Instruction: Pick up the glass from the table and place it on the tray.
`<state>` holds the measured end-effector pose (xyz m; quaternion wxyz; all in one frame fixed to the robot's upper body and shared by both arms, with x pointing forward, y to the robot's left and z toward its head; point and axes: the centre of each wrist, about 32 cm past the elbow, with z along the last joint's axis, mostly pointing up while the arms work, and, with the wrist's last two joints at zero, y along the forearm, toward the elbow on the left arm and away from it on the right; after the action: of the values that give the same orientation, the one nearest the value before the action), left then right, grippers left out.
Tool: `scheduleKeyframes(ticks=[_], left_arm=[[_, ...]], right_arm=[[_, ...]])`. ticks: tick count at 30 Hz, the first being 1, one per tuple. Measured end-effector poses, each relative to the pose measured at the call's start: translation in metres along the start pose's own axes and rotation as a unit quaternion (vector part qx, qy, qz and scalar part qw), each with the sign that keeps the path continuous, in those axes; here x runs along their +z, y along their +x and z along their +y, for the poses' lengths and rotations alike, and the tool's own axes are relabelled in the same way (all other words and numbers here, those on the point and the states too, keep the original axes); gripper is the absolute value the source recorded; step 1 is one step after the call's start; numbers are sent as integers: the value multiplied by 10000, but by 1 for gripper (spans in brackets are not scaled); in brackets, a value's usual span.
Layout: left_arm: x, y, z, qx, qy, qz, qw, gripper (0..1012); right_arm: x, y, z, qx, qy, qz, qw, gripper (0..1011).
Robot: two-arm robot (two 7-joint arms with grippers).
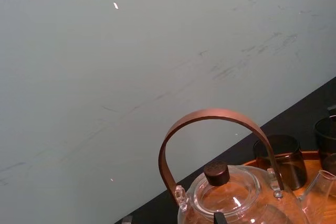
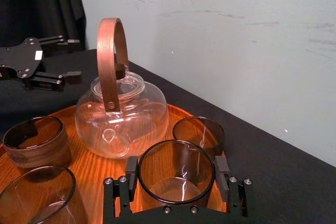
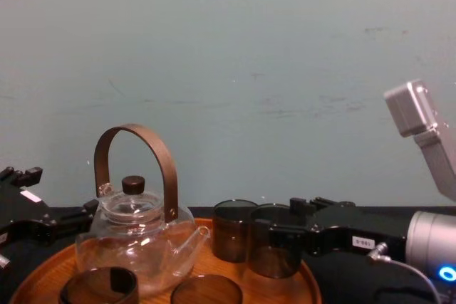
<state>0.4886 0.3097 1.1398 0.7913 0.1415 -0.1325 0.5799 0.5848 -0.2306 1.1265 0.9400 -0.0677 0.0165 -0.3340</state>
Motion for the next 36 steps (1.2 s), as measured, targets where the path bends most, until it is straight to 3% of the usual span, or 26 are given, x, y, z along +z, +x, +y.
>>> scheduleKeyframes(ticks=[36], left_arm=[[0,0,0,0,0,0,10000,1001]], right_arm=[[-164,-26,200,151,-137,21,9998,898]])
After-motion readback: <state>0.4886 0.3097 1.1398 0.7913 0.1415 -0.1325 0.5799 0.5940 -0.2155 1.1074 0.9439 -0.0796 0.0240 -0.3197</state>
